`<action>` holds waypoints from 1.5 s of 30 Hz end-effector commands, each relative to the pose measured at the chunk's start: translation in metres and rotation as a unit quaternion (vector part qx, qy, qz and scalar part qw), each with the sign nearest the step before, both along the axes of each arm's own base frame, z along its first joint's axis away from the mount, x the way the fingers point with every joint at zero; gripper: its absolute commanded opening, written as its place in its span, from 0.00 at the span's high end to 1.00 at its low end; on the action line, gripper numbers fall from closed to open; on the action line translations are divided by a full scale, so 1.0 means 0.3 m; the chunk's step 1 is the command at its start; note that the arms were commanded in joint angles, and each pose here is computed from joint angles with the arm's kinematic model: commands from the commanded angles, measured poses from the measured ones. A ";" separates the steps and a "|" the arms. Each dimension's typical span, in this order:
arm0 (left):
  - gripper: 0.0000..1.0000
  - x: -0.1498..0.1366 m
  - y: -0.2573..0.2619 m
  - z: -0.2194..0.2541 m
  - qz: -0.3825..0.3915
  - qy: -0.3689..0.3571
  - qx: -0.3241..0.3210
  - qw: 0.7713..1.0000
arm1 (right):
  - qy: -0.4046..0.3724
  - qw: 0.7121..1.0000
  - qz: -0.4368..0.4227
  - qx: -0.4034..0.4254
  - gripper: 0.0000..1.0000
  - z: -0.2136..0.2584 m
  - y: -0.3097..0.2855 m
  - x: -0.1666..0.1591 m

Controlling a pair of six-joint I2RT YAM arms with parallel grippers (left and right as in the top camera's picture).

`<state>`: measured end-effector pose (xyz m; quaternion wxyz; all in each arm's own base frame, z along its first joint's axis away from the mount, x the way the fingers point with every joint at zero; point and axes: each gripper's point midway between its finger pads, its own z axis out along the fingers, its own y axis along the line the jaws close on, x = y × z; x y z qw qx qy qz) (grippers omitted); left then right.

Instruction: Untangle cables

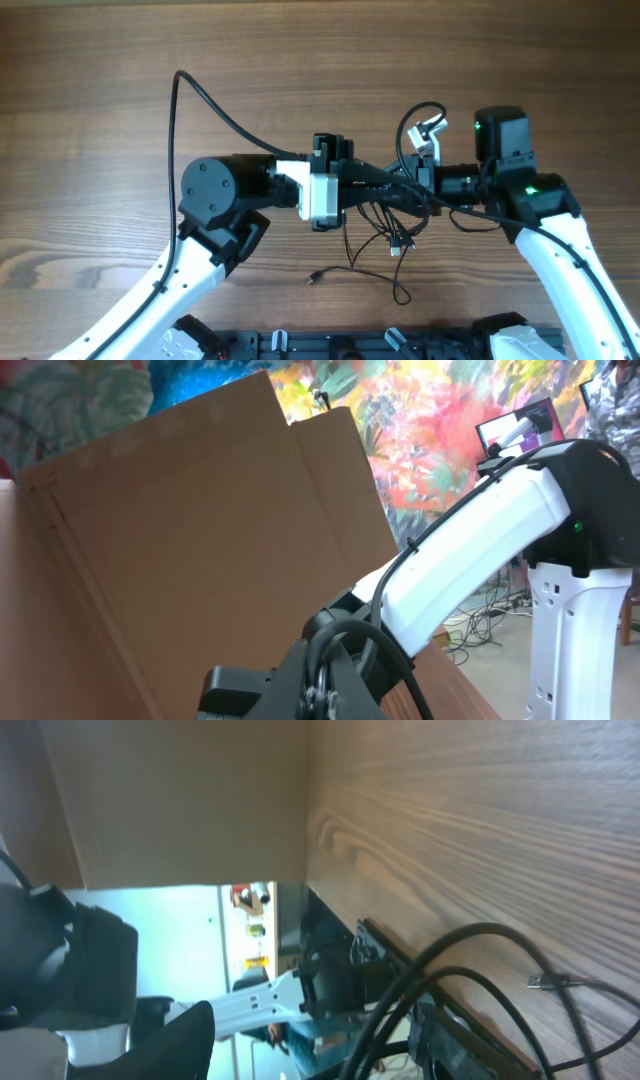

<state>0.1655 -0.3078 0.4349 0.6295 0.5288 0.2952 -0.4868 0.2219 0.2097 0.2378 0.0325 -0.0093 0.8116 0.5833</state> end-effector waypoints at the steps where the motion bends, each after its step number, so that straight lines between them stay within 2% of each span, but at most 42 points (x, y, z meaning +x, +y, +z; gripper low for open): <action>1: 0.96 0.023 -0.012 0.011 0.010 0.004 -0.006 1.000 | -0.013 0.999 0.031 0.008 0.39 0.012 0.044 -0.028; 7: 0.96 0.021 -0.009 0.018 0.010 -0.002 -0.010 1.000 | -0.015 0.999 0.032 0.008 0.72 0.012 0.049 -0.029; 10: 0.96 0.021 -0.009 0.018 0.010 -0.002 -0.010 1.000 | -0.015 0.999 0.032 0.007 0.78 0.012 0.048 -0.029; 11: 0.96 0.020 -0.009 0.019 0.010 -0.003 -0.011 1.000 | -0.016 0.999 0.032 0.007 0.77 0.011 0.048 -0.028; 12: 0.96 0.019 -0.008 0.022 0.010 -0.005 -0.013 1.000 | -0.018 0.999 0.027 0.001 0.67 0.005 0.046 -0.023; 13: 0.96 0.017 -0.006 0.026 0.010 -0.009 -0.016 1.000 | -0.020 1.000 0.021 -0.007 0.64 -0.005 0.043 -0.015; 16: 0.96 0.008 0.001 0.043 0.009 -0.023 -0.027 0.999 | -0.024 0.999 0.016 -0.025 0.60 -0.029 0.035 -0.013; 27: 0.96 0.019 -0.001 0.042 0.015 -0.023 -0.029 0.999 | -0.002 0.998 0.045 -0.033 0.59 -0.053 0.051 -0.073; 31: 0.96 0.045 -0.019 0.016 0.018 -0.012 -0.022 1.000 | -0.004 0.997 0.069 -0.016 0.56 -0.032 0.086 -0.101; 33: 0.96 0.045 -0.019 0.016 0.017 -0.011 -0.022 1.000 | -0.012 0.997 0.073 -0.004 0.58 -0.015 0.092 -0.097; 34: 0.96 0.045 -0.019 0.016 0.017 -0.011 -0.022 1.000 | -0.013 0.997 0.074 0.008 0.60 0.004 0.099 -0.092; 35: 0.96 0.045 -0.020 0.015 0.017 -0.010 -0.021 1.000 | -0.018 0.997 0.077 0.019 0.67 0.023 0.105 -0.086; 40: 0.96 0.044 -0.020 0.012 0.015 -0.009 -0.019 1.000 | -0.040 0.996 0.073 0.039 0.70 0.063 0.118 -0.057; 42: 0.96 0.040 -0.021 0.009 0.011 -0.008 -0.016 1.000 | -0.066 0.995 0.059 0.036 0.69 0.071 0.123 -0.022; 45: 0.96 0.033 -0.018 0.012 0.006 -0.003 -0.015 1.000 | -0.102 0.993 -0.029 -0.042 0.58 -0.008 0.073 0.108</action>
